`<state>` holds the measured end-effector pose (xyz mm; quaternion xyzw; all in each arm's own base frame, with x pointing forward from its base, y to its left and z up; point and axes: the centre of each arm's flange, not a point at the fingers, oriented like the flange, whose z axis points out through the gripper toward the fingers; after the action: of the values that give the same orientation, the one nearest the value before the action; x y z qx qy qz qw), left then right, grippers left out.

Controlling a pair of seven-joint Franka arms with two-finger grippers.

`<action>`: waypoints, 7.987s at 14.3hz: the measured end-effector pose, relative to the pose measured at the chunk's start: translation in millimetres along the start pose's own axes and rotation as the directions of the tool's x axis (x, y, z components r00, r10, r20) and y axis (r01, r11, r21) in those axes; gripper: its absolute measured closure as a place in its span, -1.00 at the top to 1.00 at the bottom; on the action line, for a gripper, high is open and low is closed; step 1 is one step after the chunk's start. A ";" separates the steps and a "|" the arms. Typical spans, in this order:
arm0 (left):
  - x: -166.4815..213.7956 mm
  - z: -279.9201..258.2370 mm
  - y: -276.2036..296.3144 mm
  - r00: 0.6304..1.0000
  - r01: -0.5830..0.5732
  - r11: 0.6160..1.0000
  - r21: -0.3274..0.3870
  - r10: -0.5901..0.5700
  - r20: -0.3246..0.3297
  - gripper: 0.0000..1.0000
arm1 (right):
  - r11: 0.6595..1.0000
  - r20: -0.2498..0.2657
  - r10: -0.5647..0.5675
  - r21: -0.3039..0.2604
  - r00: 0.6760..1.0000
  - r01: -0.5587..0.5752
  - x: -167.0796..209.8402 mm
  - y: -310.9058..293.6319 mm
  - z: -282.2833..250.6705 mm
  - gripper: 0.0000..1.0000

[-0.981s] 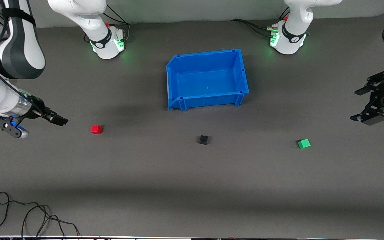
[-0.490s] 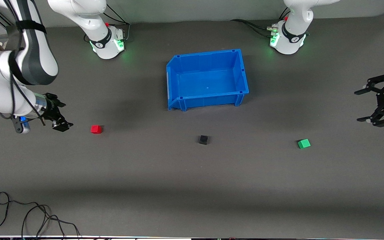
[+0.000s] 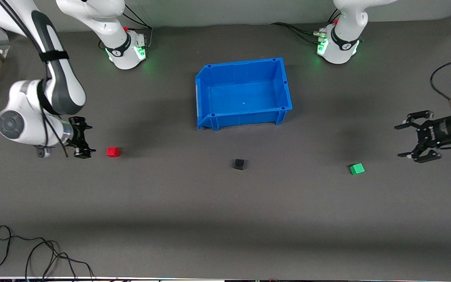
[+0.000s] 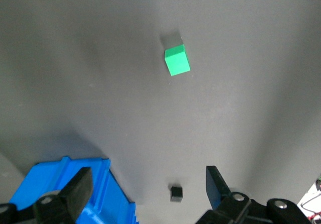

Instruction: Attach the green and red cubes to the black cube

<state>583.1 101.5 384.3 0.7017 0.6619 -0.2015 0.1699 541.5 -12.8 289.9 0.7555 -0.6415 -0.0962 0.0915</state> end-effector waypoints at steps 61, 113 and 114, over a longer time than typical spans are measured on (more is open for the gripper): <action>-231.3 359.1 52.0 0.966 -0.242 0.970 -0.025 0.243 0.089 -0.26 | 0.907 0.110 0.356 0.196 0.928 -0.372 -477.1 -130.9 99.9 -0.20; -140.9 -91.6 38.4 0.213 -0.890 0.170 0.423 0.975 0.057 1.00 | 0.703 -0.266 -0.640 0.177 0.721 0.689 -171.6 13.0 -188.8 1.00; -157.9 -93.7 35.7 0.183 -0.884 0.140 0.446 0.982 0.054 1.00 | 0.669 -0.266 -0.681 0.152 0.682 0.728 -147.4 16.6 -196.9 1.00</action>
<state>617.4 10.5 544.1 0.9954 0.0356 -0.0829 0.0333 554.1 132.9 488.3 0.9555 -0.2934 0.0271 0.0123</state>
